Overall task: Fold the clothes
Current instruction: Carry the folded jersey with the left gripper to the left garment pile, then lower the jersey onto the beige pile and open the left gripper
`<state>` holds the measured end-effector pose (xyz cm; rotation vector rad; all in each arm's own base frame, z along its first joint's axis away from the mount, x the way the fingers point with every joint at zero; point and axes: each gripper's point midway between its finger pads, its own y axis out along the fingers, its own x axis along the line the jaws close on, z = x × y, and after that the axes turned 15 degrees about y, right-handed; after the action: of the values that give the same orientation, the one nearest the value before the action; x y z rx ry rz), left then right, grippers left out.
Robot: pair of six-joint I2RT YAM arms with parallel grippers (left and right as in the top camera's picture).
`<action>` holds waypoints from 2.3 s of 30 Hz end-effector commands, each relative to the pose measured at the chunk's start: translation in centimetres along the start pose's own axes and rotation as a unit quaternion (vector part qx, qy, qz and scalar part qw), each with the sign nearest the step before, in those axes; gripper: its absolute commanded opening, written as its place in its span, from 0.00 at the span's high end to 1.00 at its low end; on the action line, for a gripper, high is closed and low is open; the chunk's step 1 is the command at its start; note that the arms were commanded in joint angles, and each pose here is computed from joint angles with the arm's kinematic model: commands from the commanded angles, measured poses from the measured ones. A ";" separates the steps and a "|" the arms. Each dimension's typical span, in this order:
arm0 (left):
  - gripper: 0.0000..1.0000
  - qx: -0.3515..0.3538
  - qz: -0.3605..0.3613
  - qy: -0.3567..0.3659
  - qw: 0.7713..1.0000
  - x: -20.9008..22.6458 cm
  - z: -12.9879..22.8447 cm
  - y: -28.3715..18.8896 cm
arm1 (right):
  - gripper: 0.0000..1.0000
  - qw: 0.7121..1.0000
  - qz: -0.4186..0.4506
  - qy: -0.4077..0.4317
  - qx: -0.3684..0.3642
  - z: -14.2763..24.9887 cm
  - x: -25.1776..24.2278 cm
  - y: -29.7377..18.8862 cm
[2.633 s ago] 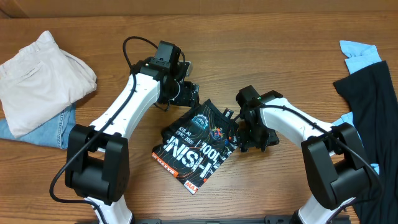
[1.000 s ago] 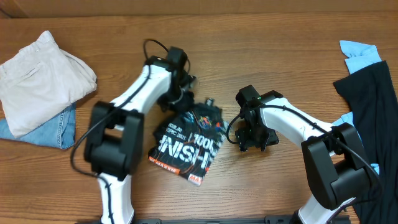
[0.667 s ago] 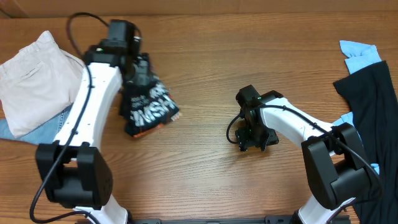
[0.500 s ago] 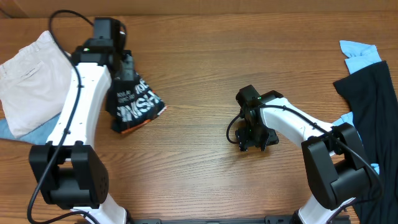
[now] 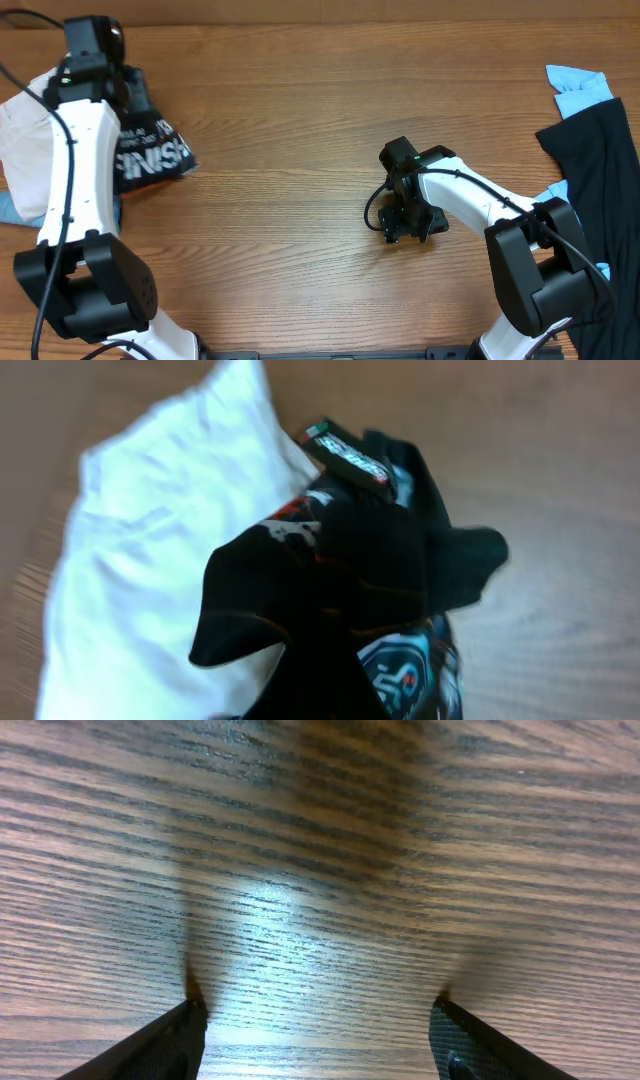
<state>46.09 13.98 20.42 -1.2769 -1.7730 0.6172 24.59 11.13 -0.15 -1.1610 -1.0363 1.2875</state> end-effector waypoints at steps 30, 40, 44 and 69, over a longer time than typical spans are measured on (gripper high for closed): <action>0.95 -0.038 -0.092 -0.160 0.982 19.6 3.9 7.1 | 0.24 0.999 0.027 0.005 0.020 0.9 -1.4 0.4; 0.00 -0.011 -0.087 -0.232 0.969 22.1 8.1 10.2 | 0.24 0.999 0.028 0.005 0.022 0.9 -1.4 0.4; 0.00 -0.040 -0.050 -0.239 0.969 21.9 7.1 9.1 | 0.24 0.999 0.028 0.005 0.023 1.0 -1.4 0.4; 0.96 -0.094 0.074 -0.256 0.959 18.4 5.4 13.3 | 0.24 0.999 0.032 0.005 0.031 1.4 -1.6 0.4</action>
<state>45.67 34.91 17.59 -1.5197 -2.2157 0.8920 23.31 9.96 0.16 -1.1572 -0.9704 1.3424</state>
